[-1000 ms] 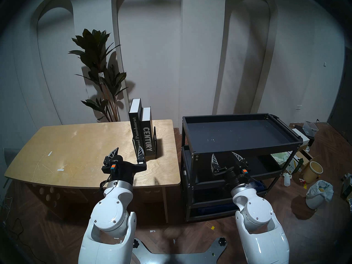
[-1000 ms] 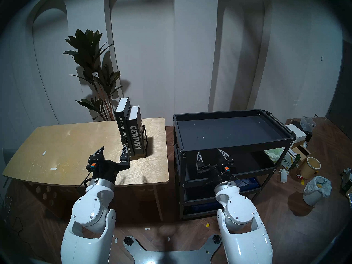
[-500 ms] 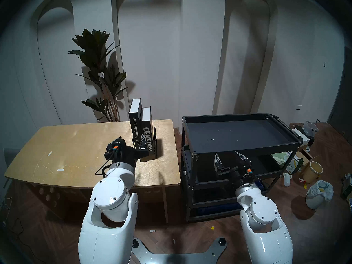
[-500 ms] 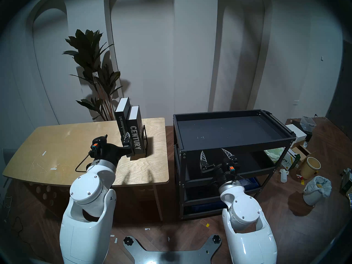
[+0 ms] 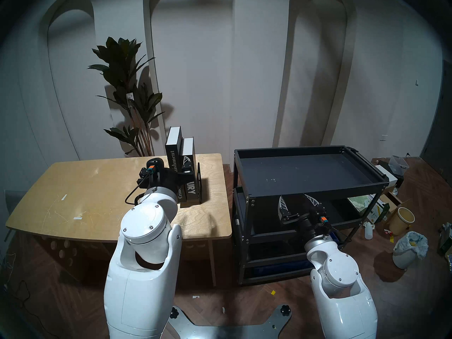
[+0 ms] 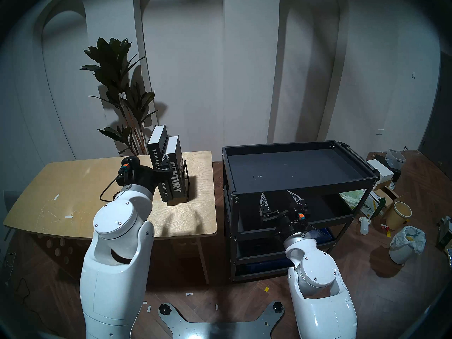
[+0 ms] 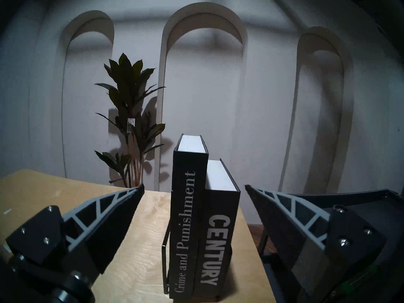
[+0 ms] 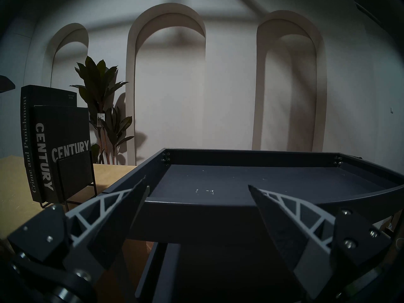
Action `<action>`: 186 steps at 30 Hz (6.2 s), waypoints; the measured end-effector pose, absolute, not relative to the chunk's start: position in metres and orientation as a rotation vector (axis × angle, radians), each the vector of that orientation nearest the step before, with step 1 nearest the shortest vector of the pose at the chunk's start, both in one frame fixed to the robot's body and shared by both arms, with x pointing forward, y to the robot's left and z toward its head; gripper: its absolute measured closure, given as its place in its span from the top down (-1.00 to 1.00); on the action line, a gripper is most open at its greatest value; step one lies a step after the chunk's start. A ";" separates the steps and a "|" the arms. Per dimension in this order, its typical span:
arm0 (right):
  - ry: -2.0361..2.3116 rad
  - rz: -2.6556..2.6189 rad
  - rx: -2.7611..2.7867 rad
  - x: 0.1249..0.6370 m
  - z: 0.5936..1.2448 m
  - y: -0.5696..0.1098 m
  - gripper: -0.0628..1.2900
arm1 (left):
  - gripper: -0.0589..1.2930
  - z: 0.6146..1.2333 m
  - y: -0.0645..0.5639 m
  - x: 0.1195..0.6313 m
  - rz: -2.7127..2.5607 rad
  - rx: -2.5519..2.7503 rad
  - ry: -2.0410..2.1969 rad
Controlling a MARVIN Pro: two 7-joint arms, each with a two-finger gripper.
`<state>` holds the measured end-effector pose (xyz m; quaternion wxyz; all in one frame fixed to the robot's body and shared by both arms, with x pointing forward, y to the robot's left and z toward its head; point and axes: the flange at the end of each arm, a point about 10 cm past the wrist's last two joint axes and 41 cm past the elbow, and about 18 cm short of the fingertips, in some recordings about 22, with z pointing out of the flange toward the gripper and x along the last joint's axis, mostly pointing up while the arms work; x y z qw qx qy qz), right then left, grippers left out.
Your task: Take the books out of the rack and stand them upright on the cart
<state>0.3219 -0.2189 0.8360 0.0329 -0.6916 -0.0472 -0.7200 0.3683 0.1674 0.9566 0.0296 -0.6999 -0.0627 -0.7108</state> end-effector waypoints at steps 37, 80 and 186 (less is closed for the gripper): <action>-0.097 -2.230 -2.089 0.320 0.832 -0.227 0.91 | 0.91 0.963 0.163 0.423 -2.080 -2.077 -0.188; -0.017 -2.245 -2.189 0.310 0.819 -0.223 0.91 | 0.91 0.953 0.175 0.484 -2.072 -2.193 -0.181; -0.387 -2.192 -1.979 0.352 0.837 -0.165 0.91 | -0.13 1.152 0.110 0.393 -2.537 -1.573 -0.013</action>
